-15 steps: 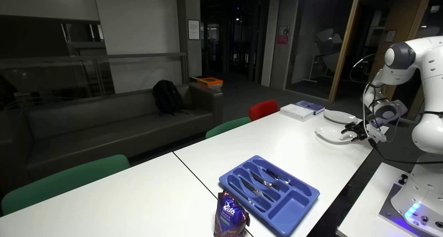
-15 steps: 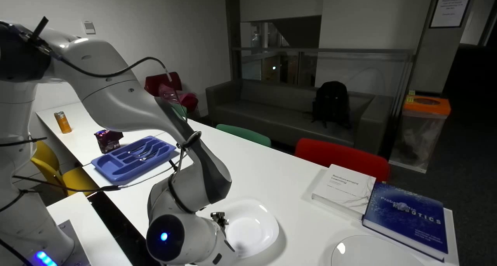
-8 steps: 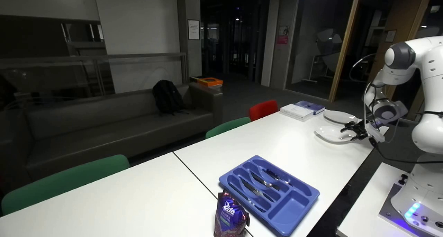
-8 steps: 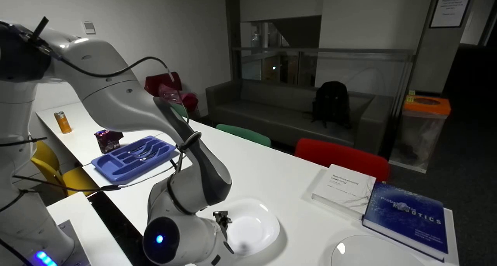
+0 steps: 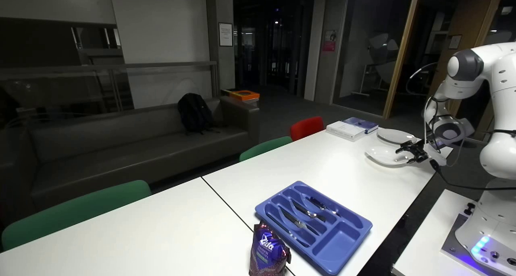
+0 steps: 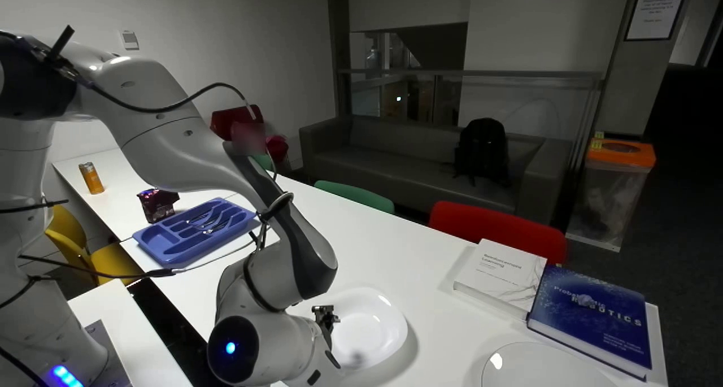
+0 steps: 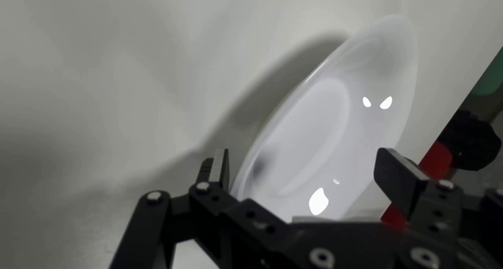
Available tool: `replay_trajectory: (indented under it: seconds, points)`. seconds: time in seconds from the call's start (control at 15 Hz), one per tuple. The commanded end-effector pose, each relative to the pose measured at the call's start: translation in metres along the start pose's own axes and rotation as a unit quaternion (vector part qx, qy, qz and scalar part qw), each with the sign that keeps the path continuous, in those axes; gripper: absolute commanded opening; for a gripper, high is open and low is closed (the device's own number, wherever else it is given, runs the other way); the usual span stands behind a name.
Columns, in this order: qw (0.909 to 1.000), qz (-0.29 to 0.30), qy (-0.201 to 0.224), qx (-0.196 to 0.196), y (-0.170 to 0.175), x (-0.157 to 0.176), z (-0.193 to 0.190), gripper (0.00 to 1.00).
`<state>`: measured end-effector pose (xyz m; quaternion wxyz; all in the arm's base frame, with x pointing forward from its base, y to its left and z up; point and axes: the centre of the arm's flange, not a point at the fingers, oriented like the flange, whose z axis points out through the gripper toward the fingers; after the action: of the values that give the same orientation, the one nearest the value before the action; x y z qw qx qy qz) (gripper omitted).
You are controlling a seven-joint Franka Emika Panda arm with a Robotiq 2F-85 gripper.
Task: Move the plate to the left
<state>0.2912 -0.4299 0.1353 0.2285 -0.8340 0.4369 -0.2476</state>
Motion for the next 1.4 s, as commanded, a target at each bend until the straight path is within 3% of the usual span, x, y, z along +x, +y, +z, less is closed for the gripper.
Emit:
replay_trajectory:
  seconds: [0.0, 0.67, 1.33]
  points:
    - [0.9998, -0.017, 0.010, 0.004, -0.010, 0.004, 0.004, 1.00]
    - [0.9995, -0.030, 0.006, 0.008, -0.021, 0.006, 0.010, 1.00]
    - [0.9992, -0.038, -0.004, -0.013, -0.017, 0.017, 0.021, 1.00]
